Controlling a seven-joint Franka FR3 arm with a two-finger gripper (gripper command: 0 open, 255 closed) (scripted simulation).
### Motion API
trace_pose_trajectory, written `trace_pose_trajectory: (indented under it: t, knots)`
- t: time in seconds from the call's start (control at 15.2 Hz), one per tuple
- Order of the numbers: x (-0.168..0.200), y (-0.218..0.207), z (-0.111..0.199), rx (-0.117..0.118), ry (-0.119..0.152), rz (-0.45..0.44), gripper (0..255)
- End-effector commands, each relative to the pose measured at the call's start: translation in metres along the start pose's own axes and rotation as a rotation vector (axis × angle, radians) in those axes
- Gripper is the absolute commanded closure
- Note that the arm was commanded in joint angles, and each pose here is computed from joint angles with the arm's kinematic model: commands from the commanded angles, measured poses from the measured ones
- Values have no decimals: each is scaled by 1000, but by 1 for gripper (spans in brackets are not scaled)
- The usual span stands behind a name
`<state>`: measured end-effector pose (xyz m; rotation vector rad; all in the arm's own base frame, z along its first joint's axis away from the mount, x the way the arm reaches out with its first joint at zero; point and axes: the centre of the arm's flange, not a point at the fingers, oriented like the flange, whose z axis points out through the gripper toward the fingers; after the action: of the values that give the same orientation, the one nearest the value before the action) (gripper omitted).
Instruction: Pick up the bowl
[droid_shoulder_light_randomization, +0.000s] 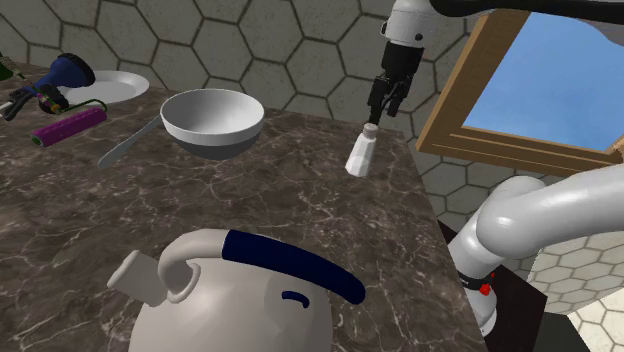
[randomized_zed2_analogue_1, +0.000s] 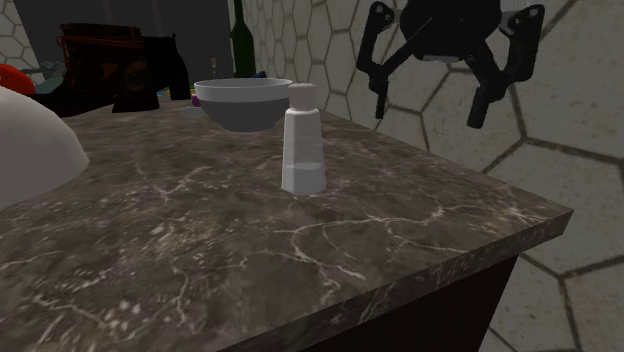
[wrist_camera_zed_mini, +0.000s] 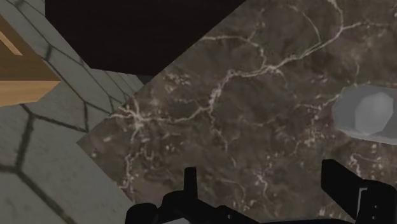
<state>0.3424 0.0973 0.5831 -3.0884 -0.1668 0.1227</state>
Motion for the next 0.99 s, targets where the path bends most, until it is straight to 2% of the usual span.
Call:
trace_pose_trajectory:
  t: [0.0,0.92]
  knots:
    - [18,-20,-4,8,4,6,0]
    - [139,-150,-21,51,19,45,0]
